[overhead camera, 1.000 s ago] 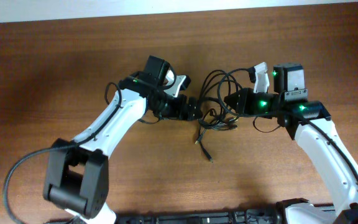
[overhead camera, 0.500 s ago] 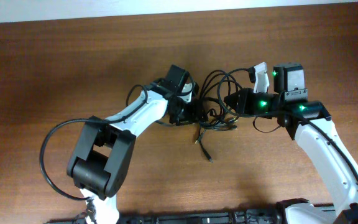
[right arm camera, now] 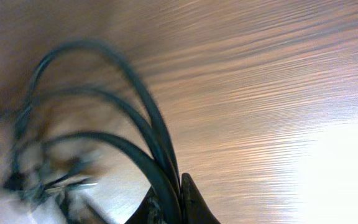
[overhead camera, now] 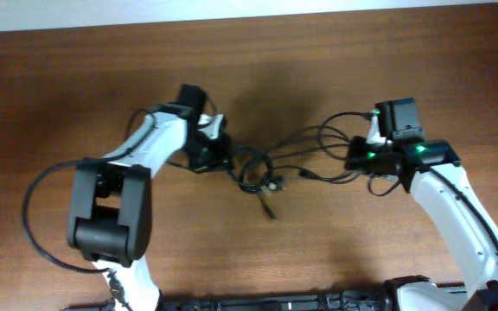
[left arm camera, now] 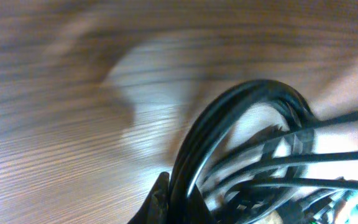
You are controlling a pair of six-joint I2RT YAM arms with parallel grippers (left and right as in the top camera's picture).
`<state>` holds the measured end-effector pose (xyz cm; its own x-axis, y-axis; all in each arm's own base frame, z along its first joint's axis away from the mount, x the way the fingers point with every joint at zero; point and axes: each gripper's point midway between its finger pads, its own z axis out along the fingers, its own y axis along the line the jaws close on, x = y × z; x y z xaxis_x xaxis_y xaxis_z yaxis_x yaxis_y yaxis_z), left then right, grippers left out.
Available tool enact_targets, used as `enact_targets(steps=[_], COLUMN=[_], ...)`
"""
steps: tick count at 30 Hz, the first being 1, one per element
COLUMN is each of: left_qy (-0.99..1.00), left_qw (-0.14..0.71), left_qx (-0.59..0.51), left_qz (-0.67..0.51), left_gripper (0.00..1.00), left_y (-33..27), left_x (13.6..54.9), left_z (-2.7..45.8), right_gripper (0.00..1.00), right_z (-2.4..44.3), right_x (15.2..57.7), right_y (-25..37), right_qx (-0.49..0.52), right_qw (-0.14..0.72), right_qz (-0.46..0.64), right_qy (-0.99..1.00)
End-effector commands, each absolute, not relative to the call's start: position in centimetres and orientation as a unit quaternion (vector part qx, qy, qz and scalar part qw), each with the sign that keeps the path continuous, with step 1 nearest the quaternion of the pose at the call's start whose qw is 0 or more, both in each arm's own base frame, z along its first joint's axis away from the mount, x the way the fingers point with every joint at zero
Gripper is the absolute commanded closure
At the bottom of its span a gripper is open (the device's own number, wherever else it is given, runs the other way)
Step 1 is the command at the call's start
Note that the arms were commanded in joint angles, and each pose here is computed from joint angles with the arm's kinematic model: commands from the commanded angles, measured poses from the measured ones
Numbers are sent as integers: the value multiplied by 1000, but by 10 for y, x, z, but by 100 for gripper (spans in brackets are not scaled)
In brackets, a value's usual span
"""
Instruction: Untangle cables
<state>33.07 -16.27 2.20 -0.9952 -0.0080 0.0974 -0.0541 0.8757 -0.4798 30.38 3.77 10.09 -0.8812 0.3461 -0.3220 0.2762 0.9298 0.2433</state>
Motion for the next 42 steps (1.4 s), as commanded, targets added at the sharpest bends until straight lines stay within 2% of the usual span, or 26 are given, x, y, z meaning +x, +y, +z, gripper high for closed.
enact_targets(steps=[1, 5, 7, 9, 12, 15, 18, 19, 20, 23, 25, 29, 34, 37, 40, 42], left_qy=[-978, -966, -959, -958, -957, -951, -939, -921, -905, -836, -803, -765, -773, -825, -804, -807], left_qw=[-51, -152, -184, -190, -185, -185, -195, -196, -197, -206, -211, -224, -223, -227, -219, -212], left_qx=[17, 18, 7, -2, -19, -55, -97, -141, -174, -269, -298, -313, -273, -224, -235, -205], left_qz=[200, 209, 213, 216, 223, 240, 267, 306, 335, 431, 471, 517, 527, 468, 501, 511], left_gripper=[100, 100, 100, 100, 100, 100, 100, 100, 100, 100, 100, 100, 100, 100, 100, 100], left_y=[-107, -92, -96, -102, -115, -133, -159, -178, -190, -218, -227, -236, -239, -227, -234, -235], left_x=[358, 368, 369, 367, 363, 358, 356, 349, 343, 321, 312, 309, 321, 339, 332, 337], left_z=[59, 126, 148, 153, 153, 156, 163, 172, 179, 205, 218, 239, 247, 226, 237, 241], right_gripper=[96, 96, 96, 85, 77, 70, 65, 52, 49, 49, 49, 46, 45, 44, 44, 44], right_z=[142, 221, 234, 225, 196, 180, 177, 179, 180, 194, 203, 204, 203, 200, 200, 200], right_x=[324, 354, 362, 356, 329, 318, 320, 321, 321, 317, 314, 309, 294, 287, 280, 278], right_y=[-39, -63, -47, -30, -44, -37, 7, 25, 33, 72, 85, 100, 137, 152, 164, 168], right_qx=[243, 223, 202, 187, 208, 205, 165, 141, 121, -26, -64, -106, -185, -211, -229, -237], right_qw=[261, 355, 367, 340, 264, 219, 191, 183, 180, 194, 202, 201, 188, 178, 171, 168], right_qz=[-17, -26, 20, 60, 5, 17, 140, 188, 209, 307, 346, 354, 358, 352, 356, 357], right_qy=[934, 907, 908, 919, 942, 954, 957, 955, 953, 931, 914, 907, 896, 894, 890, 888])
